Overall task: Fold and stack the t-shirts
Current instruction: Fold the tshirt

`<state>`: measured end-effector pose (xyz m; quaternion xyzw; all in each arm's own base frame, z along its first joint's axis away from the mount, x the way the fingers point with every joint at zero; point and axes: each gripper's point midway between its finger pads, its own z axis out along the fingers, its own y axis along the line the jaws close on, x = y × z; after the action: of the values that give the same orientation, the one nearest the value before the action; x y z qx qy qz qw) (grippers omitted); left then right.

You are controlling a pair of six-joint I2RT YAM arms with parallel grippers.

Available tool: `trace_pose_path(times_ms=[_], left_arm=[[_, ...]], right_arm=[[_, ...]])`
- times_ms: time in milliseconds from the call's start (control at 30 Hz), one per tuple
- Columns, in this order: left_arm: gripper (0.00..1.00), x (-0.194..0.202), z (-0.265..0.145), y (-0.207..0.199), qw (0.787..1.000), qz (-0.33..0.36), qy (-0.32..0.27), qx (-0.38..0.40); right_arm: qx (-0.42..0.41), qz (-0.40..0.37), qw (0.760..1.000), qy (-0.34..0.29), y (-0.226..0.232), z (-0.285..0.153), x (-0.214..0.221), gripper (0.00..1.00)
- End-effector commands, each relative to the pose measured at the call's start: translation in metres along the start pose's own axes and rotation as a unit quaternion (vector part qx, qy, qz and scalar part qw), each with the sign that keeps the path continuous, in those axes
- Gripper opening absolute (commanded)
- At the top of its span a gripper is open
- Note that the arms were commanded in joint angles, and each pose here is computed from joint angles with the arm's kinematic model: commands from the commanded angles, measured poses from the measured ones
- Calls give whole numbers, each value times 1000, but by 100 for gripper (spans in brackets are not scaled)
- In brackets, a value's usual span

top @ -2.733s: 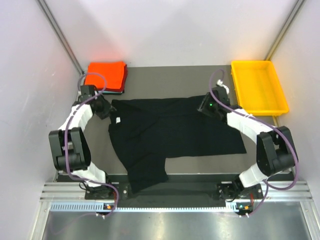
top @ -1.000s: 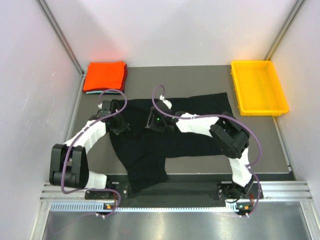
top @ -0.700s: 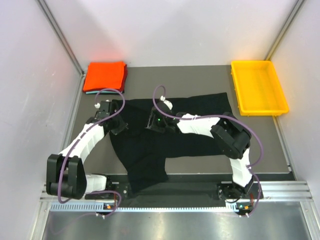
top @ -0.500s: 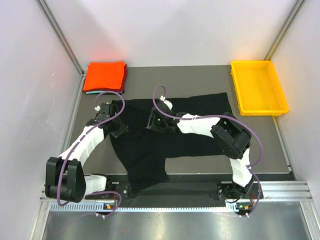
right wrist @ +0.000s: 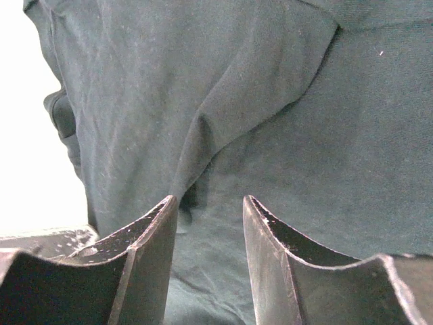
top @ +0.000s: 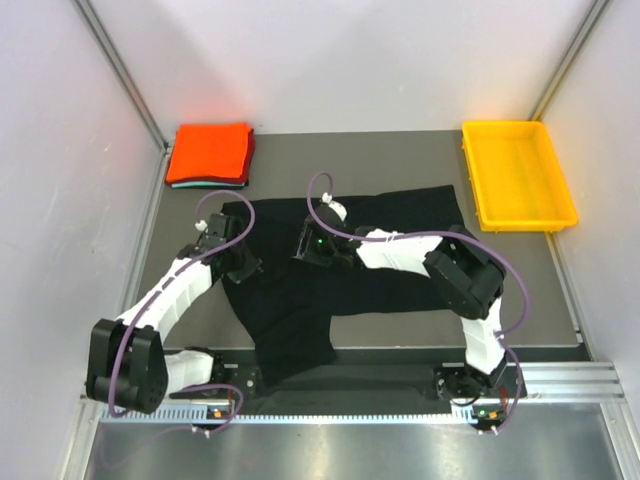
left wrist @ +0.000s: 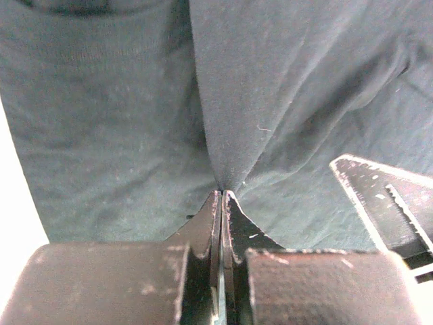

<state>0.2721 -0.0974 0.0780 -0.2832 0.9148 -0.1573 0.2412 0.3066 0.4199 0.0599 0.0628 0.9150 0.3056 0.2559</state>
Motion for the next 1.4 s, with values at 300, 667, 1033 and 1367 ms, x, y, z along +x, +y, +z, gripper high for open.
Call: trace_pose_path(times_ms=[300,667,1033,1367], left_arm=[[0,22,3,2,1000,-12,11,-4],[5,2,2,-2,999,22,-28,-16],[47,-49,14,13,999,-15,-35,17],[41,-186,10,42,986,-98,-138,10]], right_arm=[[-44,-8,999,-25,28,-15,-10,43],[-30,-18,998,-43,20,-23,-19,42],[-58,-24,998,-29,32,-19,-9,44],[-65,-21,998,0,39,-11,20,44]])
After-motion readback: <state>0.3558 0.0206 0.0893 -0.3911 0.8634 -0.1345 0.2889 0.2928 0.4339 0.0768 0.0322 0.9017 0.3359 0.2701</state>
